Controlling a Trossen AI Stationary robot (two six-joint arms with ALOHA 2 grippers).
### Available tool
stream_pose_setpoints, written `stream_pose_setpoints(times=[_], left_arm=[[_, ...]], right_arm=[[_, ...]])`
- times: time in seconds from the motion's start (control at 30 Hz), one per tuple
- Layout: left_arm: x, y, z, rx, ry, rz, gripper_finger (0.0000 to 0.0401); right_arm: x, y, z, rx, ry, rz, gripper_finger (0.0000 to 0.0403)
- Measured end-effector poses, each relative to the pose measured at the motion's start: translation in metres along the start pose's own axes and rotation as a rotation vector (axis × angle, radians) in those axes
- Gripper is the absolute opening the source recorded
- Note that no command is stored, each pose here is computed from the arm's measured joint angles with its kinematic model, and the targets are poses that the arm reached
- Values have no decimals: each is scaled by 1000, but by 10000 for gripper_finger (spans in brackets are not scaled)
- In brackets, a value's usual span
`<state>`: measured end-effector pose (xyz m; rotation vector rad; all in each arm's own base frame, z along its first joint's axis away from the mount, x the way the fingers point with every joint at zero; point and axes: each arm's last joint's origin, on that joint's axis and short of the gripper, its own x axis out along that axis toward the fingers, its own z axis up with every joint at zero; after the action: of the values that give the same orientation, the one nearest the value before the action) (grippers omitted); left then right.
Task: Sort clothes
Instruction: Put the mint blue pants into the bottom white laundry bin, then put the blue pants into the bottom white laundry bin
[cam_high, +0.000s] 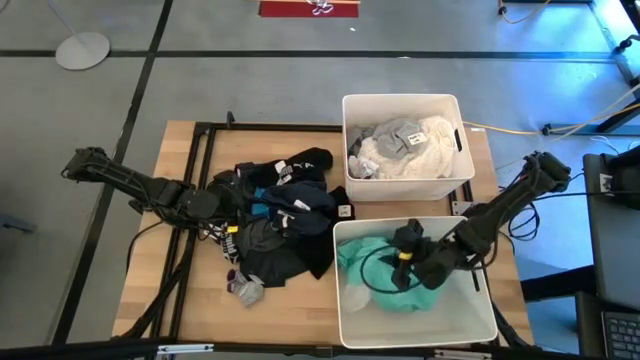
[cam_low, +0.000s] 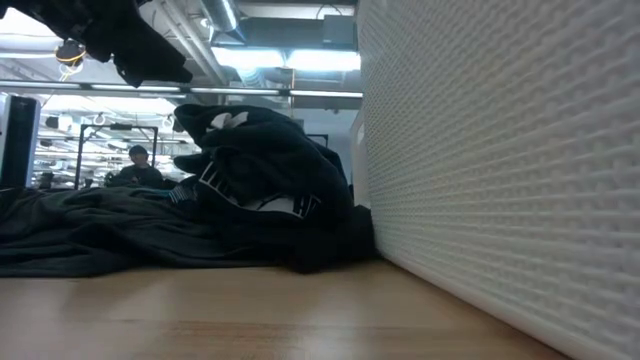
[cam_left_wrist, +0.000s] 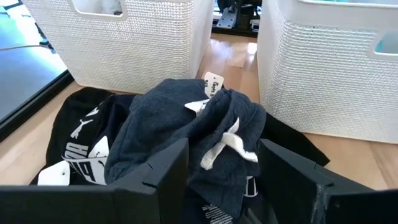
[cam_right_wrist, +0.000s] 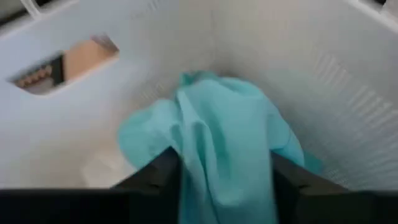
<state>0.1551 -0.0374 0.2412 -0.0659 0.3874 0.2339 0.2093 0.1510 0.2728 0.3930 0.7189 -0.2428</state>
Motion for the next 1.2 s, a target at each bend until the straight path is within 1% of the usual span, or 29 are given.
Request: stream_pose_setpoints(times=[0.1,0.17,0.23,0.33,0.4,0.53,0.67,0.8,0.9,1.03,1.13,1.2], left_arm=[[1,0,0,2,4,1,182],[1,0,0,3,3,1,182],[1,0,0,4,3,2,182],[1,-1,0,3,3,2,182],[1,-1,0,3,4,2,182],[1,-1,0,-1,4,2,182],[1,-1,0,-5,3,2,182],[1,-1,0,-9,3,2,182],[1,-1,0,-8,3,2,182],[1,-1,0,14,3,2,182],[1,0,-1,90,9,5,182],[4,0,-1,187,16,20,182]], right_arm=[[0,1,0,-16,23,12,206],[-6,5,6,-28,31,42,229],[-12,8,12,-50,42,52,245],[-25,14,26,-70,21,72,258],[-36,17,38,-102,-29,59,261],[-54,24,60,-181,-187,22,261],[-59,24,69,-266,-327,-90,262],[-49,20,73,-339,-399,-202,262],[-35,13,77,-361,-409,-234,262],[-16,4,88,-400,-416,-236,262],[-3,1,98,-431,-405,-200,262],[8,0,103,-457,-391,-173,262]])
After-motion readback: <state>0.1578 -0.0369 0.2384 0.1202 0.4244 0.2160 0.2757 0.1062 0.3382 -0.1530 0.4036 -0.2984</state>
